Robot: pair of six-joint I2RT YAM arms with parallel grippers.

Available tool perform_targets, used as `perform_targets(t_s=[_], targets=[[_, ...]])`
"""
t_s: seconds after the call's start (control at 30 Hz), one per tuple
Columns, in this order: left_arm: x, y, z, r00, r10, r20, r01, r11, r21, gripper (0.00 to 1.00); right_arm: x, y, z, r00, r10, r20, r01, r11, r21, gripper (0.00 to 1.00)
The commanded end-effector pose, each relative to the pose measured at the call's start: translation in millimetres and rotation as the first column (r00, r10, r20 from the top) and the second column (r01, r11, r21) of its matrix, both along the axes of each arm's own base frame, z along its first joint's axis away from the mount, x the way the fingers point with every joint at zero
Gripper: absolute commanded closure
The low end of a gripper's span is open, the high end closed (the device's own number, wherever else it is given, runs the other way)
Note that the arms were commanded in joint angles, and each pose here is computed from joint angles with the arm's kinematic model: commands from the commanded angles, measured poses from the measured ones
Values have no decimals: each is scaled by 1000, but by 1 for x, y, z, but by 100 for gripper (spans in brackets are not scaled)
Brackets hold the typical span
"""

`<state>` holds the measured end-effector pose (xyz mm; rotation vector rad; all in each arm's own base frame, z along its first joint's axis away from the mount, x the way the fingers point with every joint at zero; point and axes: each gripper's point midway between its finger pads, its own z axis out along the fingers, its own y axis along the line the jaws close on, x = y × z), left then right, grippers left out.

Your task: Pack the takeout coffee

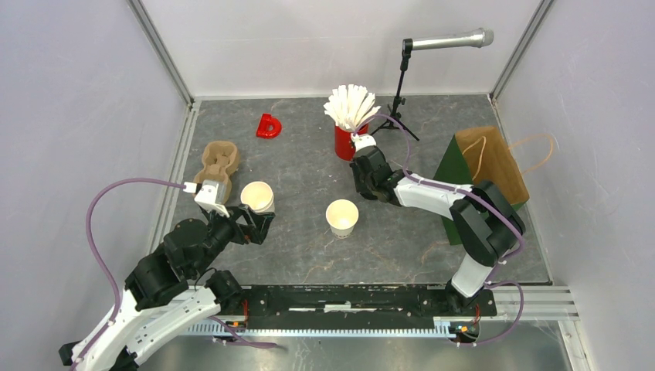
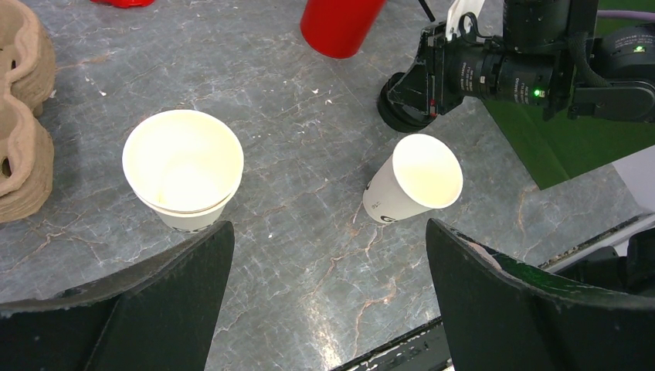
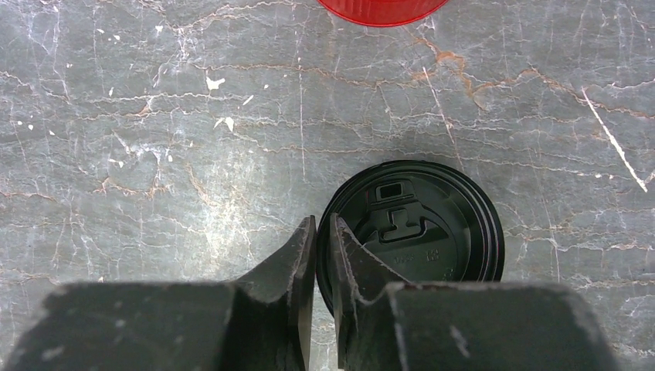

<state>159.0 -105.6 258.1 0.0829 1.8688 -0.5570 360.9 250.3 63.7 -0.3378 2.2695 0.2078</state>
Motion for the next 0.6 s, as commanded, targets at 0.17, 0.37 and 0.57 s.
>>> perform_targets(t_s=[0.17,0.37,0.57], targets=[[3,-3,2,1000,11,-2,-11,1000,-15,0,12,6,17,999,6,48,-7,1000,24,96],[3,-3,0,1000,13,-8,-13,1000,-10,0,9,6,23,999,10,53,-12,999,44,100],[4,-3,0,1000,11,-9,-12,1000,-8,0,6,1,30,998,-6,61,2,998,63,100]])
